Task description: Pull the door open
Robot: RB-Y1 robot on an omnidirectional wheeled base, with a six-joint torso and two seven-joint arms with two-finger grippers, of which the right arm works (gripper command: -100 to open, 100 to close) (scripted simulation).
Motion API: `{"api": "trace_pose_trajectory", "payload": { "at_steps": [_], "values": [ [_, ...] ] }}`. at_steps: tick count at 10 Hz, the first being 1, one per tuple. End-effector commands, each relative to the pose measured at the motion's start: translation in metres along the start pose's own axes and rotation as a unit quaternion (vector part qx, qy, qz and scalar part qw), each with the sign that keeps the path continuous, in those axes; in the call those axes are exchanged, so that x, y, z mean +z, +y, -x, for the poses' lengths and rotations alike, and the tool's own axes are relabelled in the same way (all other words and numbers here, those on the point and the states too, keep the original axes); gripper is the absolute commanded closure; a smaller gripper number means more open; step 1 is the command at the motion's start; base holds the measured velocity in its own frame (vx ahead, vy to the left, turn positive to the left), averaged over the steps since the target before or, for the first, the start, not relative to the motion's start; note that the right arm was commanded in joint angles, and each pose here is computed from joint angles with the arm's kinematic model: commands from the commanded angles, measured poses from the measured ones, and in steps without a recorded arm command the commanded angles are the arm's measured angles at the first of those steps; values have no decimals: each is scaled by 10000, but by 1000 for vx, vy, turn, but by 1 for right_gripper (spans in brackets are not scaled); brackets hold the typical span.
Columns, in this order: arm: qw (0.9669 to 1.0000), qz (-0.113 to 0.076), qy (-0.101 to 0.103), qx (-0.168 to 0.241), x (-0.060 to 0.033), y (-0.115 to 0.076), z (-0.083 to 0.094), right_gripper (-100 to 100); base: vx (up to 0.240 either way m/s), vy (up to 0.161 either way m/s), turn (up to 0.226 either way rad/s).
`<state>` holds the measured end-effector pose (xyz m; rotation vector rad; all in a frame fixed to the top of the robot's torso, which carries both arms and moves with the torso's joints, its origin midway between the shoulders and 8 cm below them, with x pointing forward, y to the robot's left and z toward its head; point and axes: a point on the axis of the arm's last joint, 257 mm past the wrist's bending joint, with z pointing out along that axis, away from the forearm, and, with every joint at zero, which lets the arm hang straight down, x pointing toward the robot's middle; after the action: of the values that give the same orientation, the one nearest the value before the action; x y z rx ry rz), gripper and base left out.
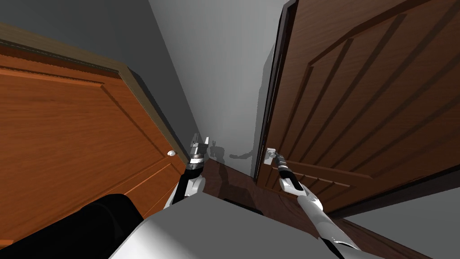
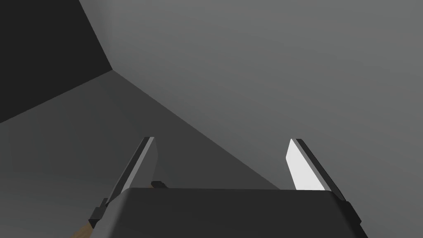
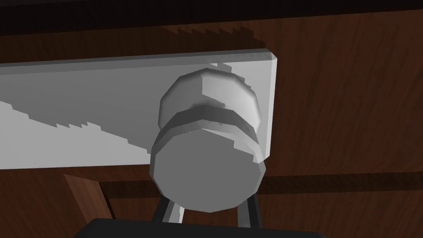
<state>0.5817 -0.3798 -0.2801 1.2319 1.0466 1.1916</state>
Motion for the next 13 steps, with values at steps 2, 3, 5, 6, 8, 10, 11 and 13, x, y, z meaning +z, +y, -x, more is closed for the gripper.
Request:
{"api": "trace_pose_trajectory", "payload": {
  "at_steps": [2,3,5,6,8,10,11,13],
  "values": [
    [9985,94,-29,542,47,73,-40,100,-49,-31,84],
    [9984,94,-29,562,47,73,-40,100,-52,-24,61],
    [9959,95,-89,899,47,70,-16,100,-55,-31,82],
    [9922,99,-147,1232,47,66,6,100,-51,-45,117],
    [9875,105,-204,1562,47,62,28,100,-78,-52,125],
    [9816,112,-261,1890,46,56,50,100,-57,-20,65],
    [9751,121,-317,2189,45,50,71,100,-58,-28,114],
    [9666,133,-370,2533,44,43,91,100,-73,-46,109]
  ]
}}
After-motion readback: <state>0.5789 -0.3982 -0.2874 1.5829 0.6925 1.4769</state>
